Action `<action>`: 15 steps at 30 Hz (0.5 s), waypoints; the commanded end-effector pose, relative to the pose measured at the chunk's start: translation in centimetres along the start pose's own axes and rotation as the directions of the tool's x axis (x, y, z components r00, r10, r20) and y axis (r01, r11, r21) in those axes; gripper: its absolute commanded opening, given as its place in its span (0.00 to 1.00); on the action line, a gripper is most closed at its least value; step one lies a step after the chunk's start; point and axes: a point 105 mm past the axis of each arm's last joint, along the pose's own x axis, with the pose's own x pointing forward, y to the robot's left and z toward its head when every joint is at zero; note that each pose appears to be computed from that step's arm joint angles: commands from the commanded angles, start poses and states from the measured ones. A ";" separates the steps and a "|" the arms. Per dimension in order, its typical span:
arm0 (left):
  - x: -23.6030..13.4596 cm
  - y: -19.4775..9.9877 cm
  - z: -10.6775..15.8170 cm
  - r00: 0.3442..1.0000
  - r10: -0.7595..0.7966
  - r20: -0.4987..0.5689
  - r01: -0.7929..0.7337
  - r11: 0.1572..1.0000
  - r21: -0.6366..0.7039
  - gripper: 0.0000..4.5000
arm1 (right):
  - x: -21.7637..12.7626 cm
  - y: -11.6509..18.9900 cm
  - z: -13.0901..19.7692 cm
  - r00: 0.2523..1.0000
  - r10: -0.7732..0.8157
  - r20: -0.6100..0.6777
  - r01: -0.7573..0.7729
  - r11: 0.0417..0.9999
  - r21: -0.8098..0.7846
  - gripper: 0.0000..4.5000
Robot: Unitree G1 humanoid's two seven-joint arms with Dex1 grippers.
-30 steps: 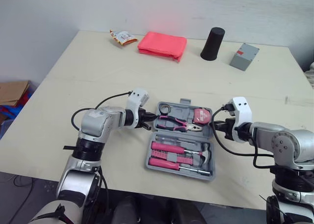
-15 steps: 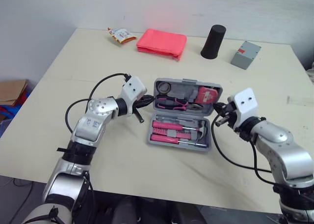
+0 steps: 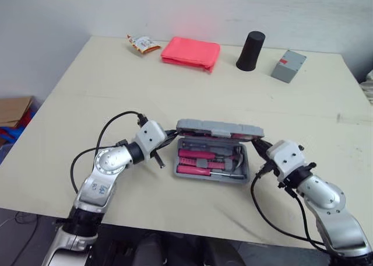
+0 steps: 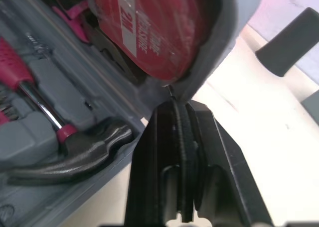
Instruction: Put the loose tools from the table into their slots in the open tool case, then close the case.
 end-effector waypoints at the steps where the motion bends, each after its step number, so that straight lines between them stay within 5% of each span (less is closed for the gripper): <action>1: -3.1 1.1 2.5 0.998 0.034 0.048 -0.030 0.997 -0.075 0.43 | -1.9 -0.9 3.2 0.994 0.054 0.091 -0.052 0.998 -0.023 0.48; 5: -9.2 -1.2 2.7 0.989 -0.147 -0.034 0.131 0.948 -0.291 0.86 | -6.0 0.4 4.1 0.951 0.309 -0.001 -0.307 0.945 0.113 0.95; 6: -10.5 -1.7 2.7 0.980 -0.193 -0.057 0.162 0.923 -0.348 0.95 | -7.2 1.3 4.1 0.918 0.395 -0.028 -0.384 0.906 0.178 1.00; 10: -14.7 -2.1 2.8 0.930 -0.352 -0.108 0.248 0.816 -0.522 0.99 | -9.8 3.3 4.1 0.811 0.581 -0.067 -0.522 0.771 0.364 1.00; 14: -13.0 1.9 0.6 0.944 -0.236 -0.232 0.123 0.901 -0.416 0.99 | -9.5 5.0 2.5 0.768 0.624 -0.144 -0.535 0.748 0.392 1.00; 15: -12.1 3.0 0.1 0.946 -0.200 -0.254 0.097 0.925 -0.368 1.00 | -9.1 5.4 2.2 0.766 0.624 -0.155 -0.535 0.752 0.384 0.92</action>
